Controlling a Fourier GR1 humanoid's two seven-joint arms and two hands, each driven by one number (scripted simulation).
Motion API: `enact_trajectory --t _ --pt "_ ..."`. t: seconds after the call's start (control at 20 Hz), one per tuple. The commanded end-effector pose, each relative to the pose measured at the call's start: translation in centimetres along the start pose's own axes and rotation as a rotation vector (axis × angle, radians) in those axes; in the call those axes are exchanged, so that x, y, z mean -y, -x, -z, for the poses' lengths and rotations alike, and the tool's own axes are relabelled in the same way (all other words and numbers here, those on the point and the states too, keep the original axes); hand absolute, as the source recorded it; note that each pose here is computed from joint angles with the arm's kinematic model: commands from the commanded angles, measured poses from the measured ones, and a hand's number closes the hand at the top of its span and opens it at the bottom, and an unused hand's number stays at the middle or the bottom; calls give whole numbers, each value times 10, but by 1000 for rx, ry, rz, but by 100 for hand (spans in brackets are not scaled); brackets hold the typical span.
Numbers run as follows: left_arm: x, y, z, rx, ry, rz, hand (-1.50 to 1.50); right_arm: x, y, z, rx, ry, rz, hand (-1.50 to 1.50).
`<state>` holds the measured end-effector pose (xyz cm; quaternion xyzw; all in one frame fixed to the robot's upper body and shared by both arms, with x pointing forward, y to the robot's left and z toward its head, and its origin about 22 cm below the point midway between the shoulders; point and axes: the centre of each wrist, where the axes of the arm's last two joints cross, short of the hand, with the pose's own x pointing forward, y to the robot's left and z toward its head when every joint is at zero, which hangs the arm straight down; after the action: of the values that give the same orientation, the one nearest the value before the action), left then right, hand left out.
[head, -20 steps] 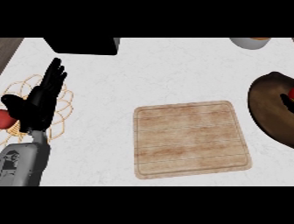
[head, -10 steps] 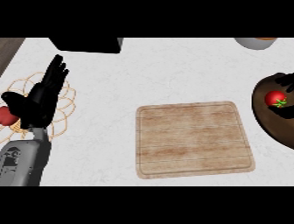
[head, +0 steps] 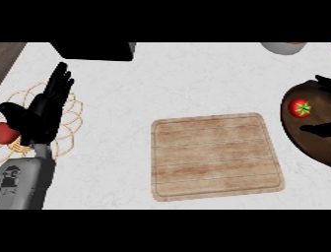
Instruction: Pick the tomato from the cutting board and place it in the pan
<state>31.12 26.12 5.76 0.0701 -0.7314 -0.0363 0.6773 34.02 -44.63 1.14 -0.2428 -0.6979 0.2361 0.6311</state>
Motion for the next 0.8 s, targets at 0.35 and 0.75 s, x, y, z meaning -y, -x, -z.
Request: enact_trajectory --t 0.35,0.75 --pt "-4 7 -19 -9 -17 12 0 58 39 -65 69 57 403 -150" --pt "-14 8 -9 -23 -51 22 0 132 44 -120 153 9 472 -150"
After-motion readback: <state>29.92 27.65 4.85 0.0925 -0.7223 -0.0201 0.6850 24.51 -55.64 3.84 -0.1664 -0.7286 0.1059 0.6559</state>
